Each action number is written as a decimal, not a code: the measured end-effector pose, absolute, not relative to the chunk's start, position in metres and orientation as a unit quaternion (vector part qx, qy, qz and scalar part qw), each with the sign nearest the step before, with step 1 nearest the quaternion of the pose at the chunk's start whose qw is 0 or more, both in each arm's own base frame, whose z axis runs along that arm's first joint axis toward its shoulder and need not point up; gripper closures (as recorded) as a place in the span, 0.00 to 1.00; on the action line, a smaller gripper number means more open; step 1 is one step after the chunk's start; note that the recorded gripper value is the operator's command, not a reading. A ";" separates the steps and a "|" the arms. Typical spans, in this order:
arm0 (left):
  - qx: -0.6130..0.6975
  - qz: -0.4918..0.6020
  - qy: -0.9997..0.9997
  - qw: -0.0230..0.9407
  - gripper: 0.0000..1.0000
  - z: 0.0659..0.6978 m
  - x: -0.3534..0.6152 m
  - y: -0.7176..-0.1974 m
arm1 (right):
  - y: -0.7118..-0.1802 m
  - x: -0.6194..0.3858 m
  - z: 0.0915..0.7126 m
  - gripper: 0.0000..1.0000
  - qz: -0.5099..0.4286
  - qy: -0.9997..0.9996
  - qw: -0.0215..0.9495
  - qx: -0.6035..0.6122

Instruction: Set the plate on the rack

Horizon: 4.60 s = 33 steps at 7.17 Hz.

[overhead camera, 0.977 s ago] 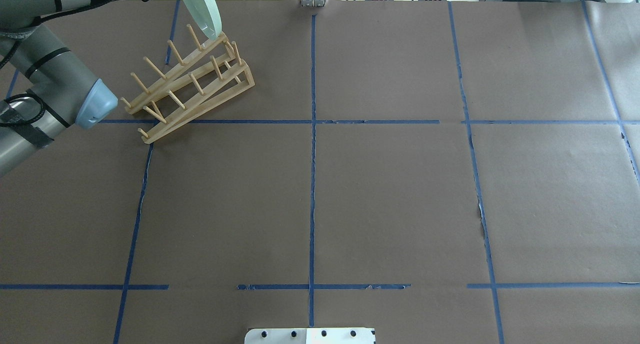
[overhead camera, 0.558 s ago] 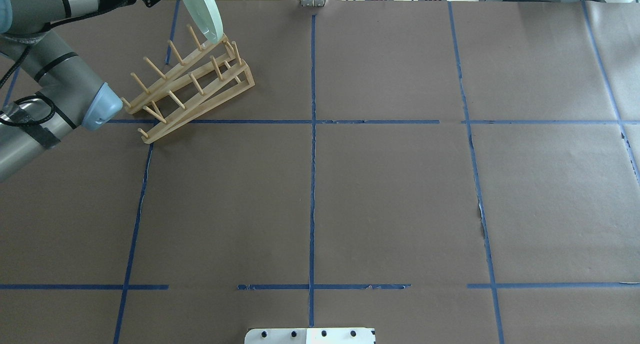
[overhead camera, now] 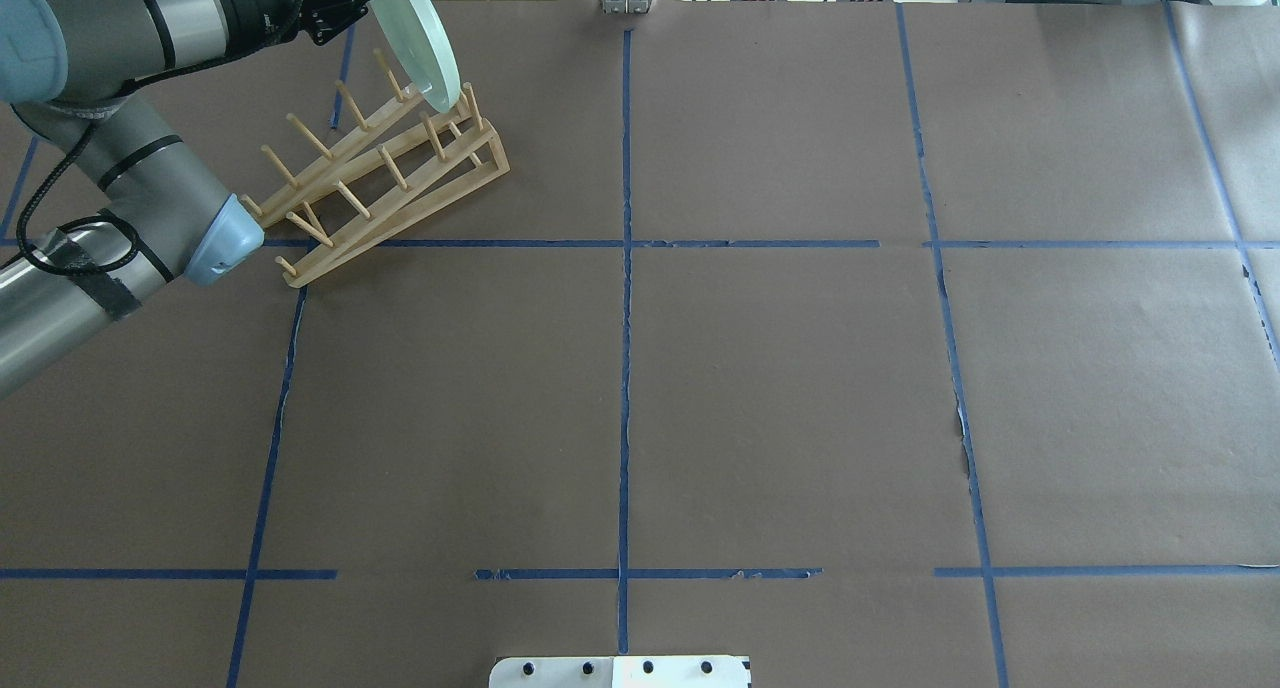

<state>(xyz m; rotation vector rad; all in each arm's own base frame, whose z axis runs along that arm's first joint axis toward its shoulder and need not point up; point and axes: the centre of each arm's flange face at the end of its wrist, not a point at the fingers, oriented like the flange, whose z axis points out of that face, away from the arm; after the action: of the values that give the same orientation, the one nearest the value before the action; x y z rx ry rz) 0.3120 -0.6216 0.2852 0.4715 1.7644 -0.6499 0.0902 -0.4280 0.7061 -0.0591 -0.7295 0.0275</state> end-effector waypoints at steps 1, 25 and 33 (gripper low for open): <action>0.199 -0.278 0.749 0.568 1.00 0.289 0.320 -0.620 | -0.428 0.090 0.706 0.00 0.013 -0.357 0.934 -0.029; 0.111 0.019 0.361 0.926 0.00 0.566 -0.083 -0.545 | -0.428 0.090 0.706 0.00 0.013 -0.357 0.934 -0.029; 0.038 -0.009 0.380 0.924 0.00 0.604 -0.081 -0.499 | -0.428 0.090 0.706 0.00 0.013 -0.357 0.934 -0.029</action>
<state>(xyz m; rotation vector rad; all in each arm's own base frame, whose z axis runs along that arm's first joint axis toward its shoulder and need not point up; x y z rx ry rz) -0.0809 -0.4995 0.6039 0.0786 0.7796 -0.0190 0.0902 -0.4282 0.7058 -0.0587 -0.7295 0.0274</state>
